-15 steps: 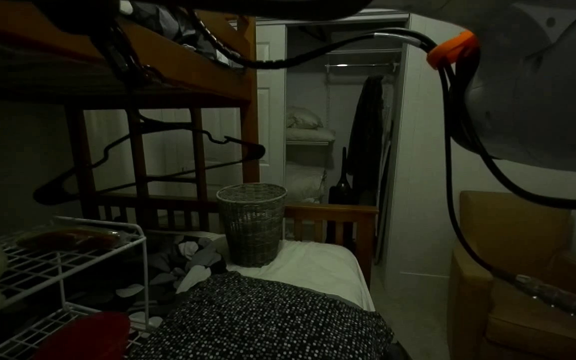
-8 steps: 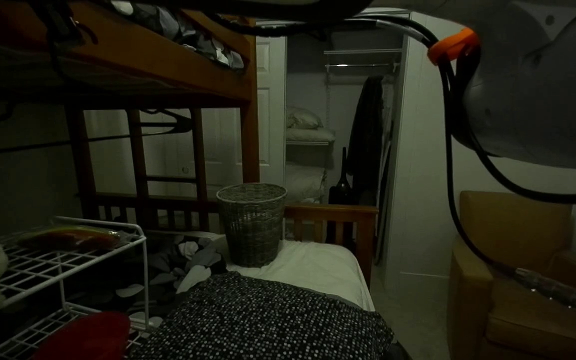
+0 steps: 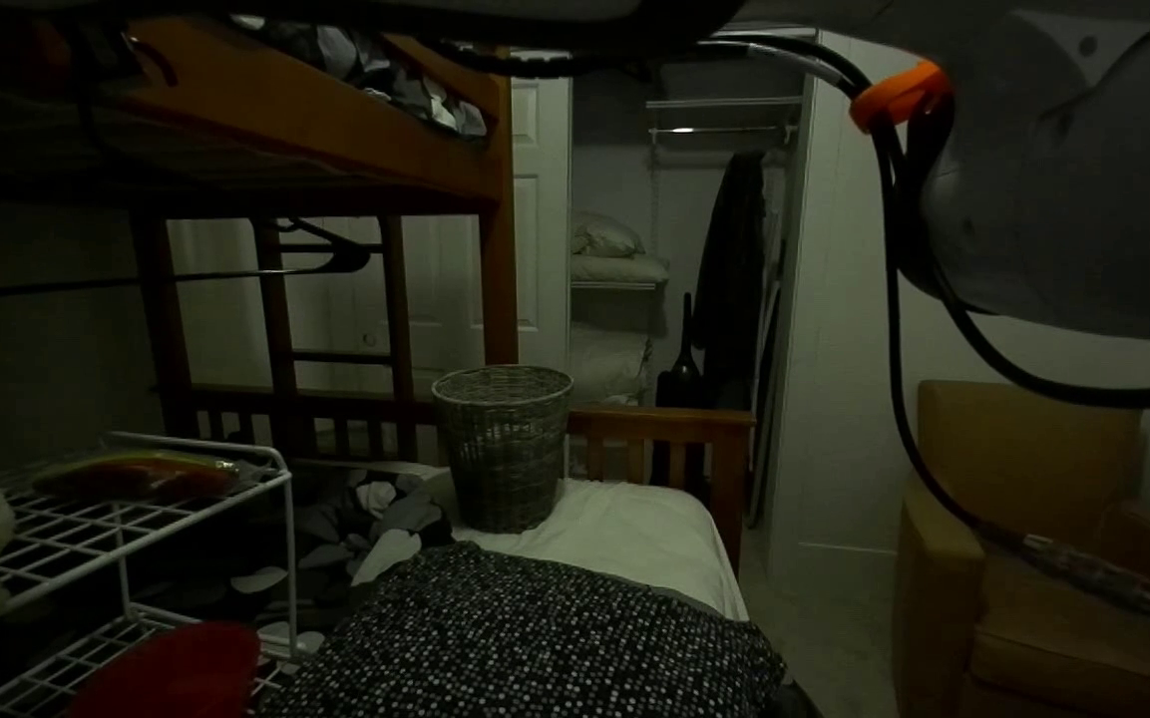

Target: Pick up the black coat hanger and put it on the top white rack

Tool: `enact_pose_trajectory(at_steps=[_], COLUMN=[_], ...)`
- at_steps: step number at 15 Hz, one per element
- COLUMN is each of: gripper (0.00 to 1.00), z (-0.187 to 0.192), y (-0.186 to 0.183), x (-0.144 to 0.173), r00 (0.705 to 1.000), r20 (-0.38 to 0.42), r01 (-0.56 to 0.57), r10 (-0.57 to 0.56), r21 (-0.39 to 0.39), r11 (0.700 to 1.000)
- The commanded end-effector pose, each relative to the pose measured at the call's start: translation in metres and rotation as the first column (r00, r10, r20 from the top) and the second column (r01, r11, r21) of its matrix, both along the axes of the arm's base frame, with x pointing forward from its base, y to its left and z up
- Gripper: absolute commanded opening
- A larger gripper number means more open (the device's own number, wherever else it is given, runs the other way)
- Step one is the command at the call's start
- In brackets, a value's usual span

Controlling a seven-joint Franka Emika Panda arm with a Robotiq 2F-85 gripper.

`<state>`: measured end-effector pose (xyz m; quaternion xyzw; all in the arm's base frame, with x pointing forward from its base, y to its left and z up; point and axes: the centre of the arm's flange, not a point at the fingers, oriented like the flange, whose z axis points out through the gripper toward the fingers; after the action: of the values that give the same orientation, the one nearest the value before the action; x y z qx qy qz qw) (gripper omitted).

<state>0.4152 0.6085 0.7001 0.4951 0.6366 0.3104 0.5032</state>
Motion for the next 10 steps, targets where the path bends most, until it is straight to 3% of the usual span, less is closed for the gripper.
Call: enact_pose_trajectory(at_steps=[1,6,10], gripper=[0.01,0.01,0.01], z=[-0.002,-0.022,-0.03], y=[-0.003,-0.024,0.001], x=[-0.005,-0.037,-0.049], r00=[0.999,0.964,0.985], r20=[-0.033,-0.176,-0.169], r01=[-0.011,0.188,0.03], r10=[0.011,-0.198,-0.032], r21=[0.004,-0.073,-0.018], r11=[1.0,0.979,0.999])
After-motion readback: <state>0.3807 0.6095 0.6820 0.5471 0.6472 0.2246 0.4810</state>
